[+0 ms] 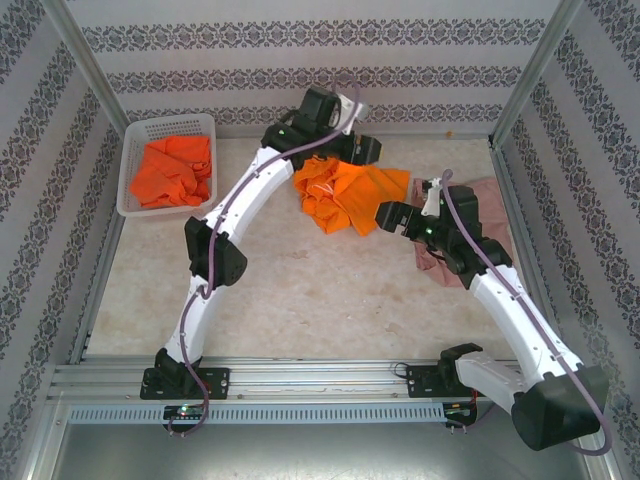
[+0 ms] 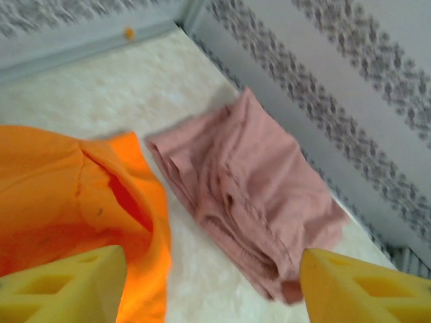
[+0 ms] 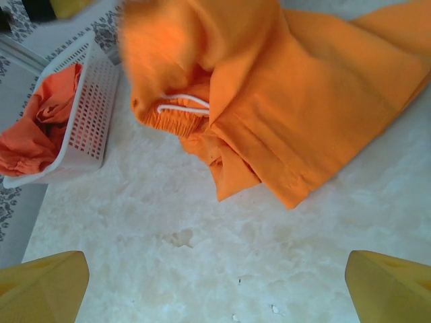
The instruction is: Fold and stack the shorts
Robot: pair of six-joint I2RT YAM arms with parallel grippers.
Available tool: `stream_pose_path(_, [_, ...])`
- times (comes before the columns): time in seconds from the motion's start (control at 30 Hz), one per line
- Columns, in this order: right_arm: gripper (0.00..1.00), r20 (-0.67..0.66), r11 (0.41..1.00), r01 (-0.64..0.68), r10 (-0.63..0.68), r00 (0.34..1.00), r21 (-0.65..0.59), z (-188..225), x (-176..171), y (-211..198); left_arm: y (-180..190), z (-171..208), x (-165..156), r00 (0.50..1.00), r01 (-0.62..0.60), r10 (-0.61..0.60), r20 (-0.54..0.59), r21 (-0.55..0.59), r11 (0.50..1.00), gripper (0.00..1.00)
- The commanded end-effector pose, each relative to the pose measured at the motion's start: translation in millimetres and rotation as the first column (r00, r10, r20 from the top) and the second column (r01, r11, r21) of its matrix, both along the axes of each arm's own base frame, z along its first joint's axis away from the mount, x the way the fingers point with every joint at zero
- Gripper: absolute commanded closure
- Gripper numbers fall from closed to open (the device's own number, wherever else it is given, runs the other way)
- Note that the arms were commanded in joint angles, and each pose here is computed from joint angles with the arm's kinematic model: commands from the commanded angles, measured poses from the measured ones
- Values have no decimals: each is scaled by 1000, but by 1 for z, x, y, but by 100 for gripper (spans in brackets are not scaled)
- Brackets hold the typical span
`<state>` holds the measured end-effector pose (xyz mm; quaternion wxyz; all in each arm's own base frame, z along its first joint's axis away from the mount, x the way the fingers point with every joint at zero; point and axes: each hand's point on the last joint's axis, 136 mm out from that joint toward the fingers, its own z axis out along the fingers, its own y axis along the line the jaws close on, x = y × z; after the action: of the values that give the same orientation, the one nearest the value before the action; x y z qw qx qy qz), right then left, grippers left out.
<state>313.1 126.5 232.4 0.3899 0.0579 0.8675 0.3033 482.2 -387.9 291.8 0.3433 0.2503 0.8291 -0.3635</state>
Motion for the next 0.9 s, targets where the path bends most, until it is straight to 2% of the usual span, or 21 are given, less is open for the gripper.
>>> stream_pose_path(0.0, [2,67,997,-11,16,998,-72,8,1,-7,36,41,-27,993,21,-30,112,74,997,22])
stream_pose_path(0.07, [2,81,995,-24,32,996,-95,9,1,-7,49,58,-38,983,-12,2,182,53,999,2])
stream_pose_path(0.17, [2,100,990,-39,53,994,-135,10,2,-8,79,76,-55,948,-96,99,302,-27,995,0])
stream_pose_path(0.23, [2,111,983,-61,81,991,-175,11,5,-6,109,79,-63,927,-171,205,315,-133,976,0])
stream_pose_path(0.33, [2,118,948,-92,134,984,-306,7,12,1,154,58,-68,938,-250,304,167,-282,926,0])
stream_pose_path(0.43, [2,125,877,-128,208,970,-463,1,23,15,180,7,-64,936,-342,349,-44,-341,875,0])
stream_pose_path(0.5, [2,129,828,-146,253,959,-542,-1,31,24,190,-34,-59,902,-428,374,-214,-349,833,1])
stream_pose_path(0.6, [2,125,745,-169,321,939,-645,-8,43,34,181,-70,-55,889,-434,287,-356,-456,777,10])
stream_pose_path(0.63, [3,114,707,-185,353,929,-683,-12,45,36,177,-80,-54,889,-427,257,-379,-482,765,14])
stream_pose_path(0.7, [3,64,608,-239,434,899,-757,-26,47,40,171,-104,-52,885,-411,221,-411,-465,784,22])
stream_pose_path(0.8, [2,-47,388,-281,514,856,-878,-51,51,36,169,-146,-52,872,-402,253,-420,-317,859,26])
stream_pose_path(0.87, [3,-138,220,-295,533,835,-930,-68,56,28,171,-165,-56,873,-385,290,-392,-187,904,25])
